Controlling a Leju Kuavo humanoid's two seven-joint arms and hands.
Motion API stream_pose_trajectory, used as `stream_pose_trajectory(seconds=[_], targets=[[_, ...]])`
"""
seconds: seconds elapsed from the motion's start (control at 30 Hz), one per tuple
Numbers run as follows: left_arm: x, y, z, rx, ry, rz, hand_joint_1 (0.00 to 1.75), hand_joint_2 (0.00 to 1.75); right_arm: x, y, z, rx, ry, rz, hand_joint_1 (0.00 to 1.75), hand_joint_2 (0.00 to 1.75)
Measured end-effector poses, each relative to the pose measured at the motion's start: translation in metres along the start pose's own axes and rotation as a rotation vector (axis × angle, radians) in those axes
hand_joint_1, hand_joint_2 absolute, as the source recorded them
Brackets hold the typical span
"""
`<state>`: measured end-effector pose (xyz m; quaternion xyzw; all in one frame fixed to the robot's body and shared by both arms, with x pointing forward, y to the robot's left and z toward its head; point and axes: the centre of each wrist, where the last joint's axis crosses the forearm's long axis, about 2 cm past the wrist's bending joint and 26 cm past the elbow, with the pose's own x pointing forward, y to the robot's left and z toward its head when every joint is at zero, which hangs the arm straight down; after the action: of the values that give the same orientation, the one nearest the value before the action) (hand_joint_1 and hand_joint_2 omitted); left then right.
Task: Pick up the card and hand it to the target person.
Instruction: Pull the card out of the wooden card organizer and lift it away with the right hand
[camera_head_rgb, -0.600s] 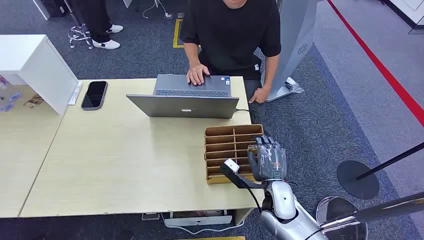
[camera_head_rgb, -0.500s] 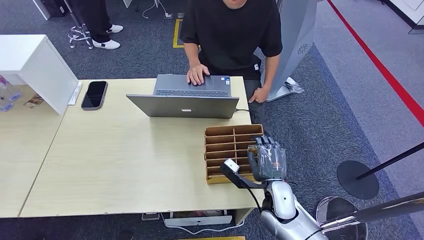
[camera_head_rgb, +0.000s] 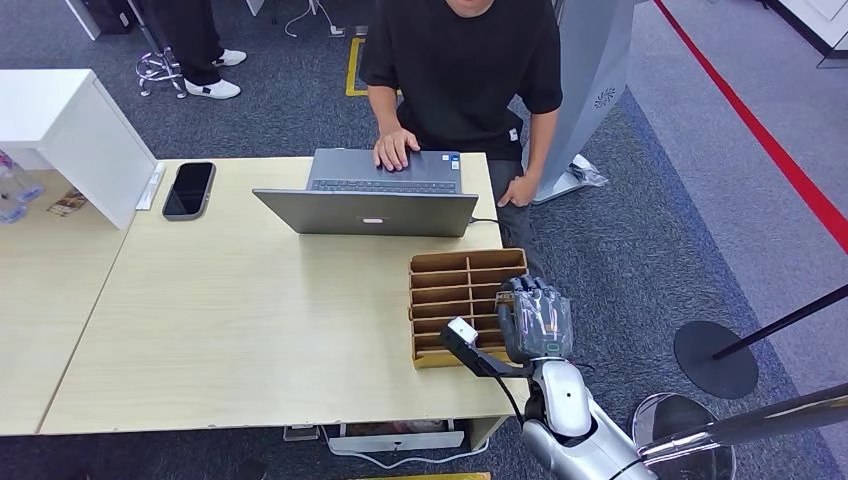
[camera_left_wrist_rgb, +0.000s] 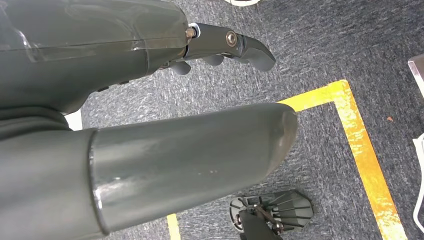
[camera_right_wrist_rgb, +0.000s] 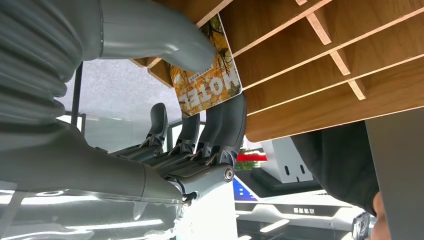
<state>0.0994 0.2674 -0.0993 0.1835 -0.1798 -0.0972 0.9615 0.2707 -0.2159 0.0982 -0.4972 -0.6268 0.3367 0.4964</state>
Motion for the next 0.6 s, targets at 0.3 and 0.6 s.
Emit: stream_pose_trajectory(seconds=[0.3,0.6], targets=[[0.0,0.0,0.0,0.0,0.0,0.0,0.0,0.0,0.0,0.0001,-0.0001,0.004,0.007,0.008,1.01,1.75],[0.0,0.0,0.0,0.0,0.0,0.0,0.0,0.0,0.0004,0.0003,0.0002,0.005,0.006,0.012,1.23,1.75]])
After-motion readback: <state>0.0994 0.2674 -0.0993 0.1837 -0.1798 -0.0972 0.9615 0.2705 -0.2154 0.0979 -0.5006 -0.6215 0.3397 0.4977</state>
